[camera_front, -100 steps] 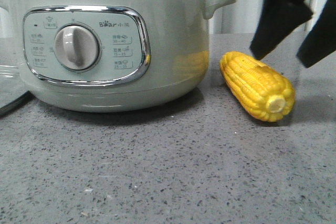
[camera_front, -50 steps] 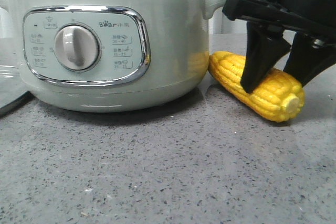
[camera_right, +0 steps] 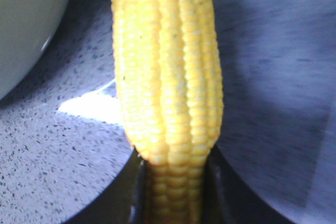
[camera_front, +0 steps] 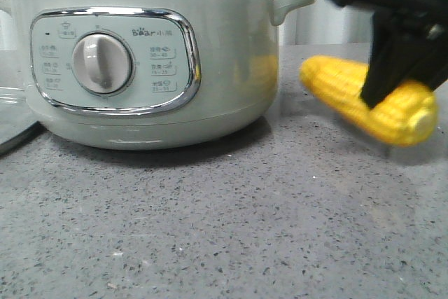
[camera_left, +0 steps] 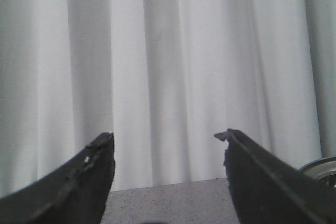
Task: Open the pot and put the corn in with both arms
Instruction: 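Lift the corn cob and carry it over the open pot, then lower the corn cob into the pot and open the right gripper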
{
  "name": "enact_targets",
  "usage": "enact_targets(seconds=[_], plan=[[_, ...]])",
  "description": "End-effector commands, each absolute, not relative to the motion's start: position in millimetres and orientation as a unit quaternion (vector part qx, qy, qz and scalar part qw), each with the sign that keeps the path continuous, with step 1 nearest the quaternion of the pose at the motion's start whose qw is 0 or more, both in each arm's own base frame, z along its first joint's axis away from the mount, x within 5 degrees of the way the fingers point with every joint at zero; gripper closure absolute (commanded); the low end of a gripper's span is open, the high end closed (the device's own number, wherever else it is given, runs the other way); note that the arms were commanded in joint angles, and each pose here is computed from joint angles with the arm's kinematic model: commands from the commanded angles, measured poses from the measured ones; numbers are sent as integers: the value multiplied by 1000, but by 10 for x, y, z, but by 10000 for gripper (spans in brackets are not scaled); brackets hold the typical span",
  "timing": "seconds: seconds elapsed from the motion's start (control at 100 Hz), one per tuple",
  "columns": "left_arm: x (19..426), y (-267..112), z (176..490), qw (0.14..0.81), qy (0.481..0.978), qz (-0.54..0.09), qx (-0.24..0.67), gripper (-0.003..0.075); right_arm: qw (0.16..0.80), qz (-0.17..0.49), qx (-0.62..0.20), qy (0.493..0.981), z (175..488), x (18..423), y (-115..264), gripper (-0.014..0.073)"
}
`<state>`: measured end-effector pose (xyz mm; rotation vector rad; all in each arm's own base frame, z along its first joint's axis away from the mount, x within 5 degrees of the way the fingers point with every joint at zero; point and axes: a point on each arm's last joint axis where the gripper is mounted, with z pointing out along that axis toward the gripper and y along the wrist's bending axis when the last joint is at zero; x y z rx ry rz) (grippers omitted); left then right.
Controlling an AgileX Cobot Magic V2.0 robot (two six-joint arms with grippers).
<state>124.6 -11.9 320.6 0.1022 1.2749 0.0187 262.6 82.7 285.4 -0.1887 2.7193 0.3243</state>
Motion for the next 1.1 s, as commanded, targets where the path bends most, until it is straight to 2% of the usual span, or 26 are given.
enact_targets(seconds=[0.0,0.34,0.55,0.72,0.88,1.089], plan=[[1222,-115,3361,830,556,10,42,310,257,116,-52,958,3168,2544,678,669],[1222,-115,3361,830,556,10,42,310,370,120,-45,920,3803,2221,517,669],[1222,-115,3361,830,556,10,42,310,447,163,-54,878,4258,2212,598,669],[1222,-115,3361,830,556,10,42,310,459,224,-117,852,4419,2291,1006,669],[1221,-114,3363,830,556,10,42,310,455,265,-183,830,4389,2442,1602,669],[1221,-114,3364,831,555,10,41,310,451,245,-237,825,4270,2723,2087,666]])
